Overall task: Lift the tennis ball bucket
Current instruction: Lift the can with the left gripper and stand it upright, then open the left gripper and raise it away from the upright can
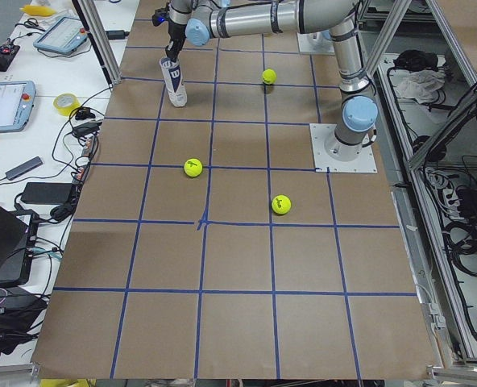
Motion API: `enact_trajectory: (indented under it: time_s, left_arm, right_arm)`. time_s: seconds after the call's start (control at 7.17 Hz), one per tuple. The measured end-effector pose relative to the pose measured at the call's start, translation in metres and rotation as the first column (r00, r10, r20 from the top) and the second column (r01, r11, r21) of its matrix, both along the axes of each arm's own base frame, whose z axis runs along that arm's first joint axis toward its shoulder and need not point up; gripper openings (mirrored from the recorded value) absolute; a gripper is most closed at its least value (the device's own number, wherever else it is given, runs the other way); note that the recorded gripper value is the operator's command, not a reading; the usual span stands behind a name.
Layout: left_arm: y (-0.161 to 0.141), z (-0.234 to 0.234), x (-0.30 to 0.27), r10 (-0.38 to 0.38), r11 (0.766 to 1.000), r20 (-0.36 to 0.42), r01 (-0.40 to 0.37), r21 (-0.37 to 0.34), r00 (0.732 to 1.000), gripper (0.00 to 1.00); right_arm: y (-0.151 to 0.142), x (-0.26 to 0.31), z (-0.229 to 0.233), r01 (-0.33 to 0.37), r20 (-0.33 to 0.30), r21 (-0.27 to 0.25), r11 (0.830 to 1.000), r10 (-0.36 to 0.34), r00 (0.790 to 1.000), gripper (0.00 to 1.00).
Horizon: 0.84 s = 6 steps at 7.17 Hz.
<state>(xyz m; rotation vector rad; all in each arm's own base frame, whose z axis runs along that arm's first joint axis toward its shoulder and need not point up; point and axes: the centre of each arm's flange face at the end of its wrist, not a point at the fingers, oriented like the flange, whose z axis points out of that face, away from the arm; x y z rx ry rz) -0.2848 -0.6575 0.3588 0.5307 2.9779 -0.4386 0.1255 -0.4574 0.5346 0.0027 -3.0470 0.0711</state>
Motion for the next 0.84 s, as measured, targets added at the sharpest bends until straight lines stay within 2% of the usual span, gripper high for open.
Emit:
enact_trajectory:
  time_s: [0.42,0.84]
  left_arm:
    - [0.013,0.029,-0.008,0.009,1.0,-0.014,-0.009,-0.026,1.0,1.0]
    - [0.053,0.096,-0.008,0.017,0.999,-0.028,-0.018,-0.035,0.999,1.0]
  right_arm:
    - [-0.002,0.0,-0.002,0.001,0.003,0.004,1.0,-0.001,1.0,1.0]
    - [-0.004,0.0,-0.005,0.002,0.003,0.011,1.0,-0.002,1.0,1.0]
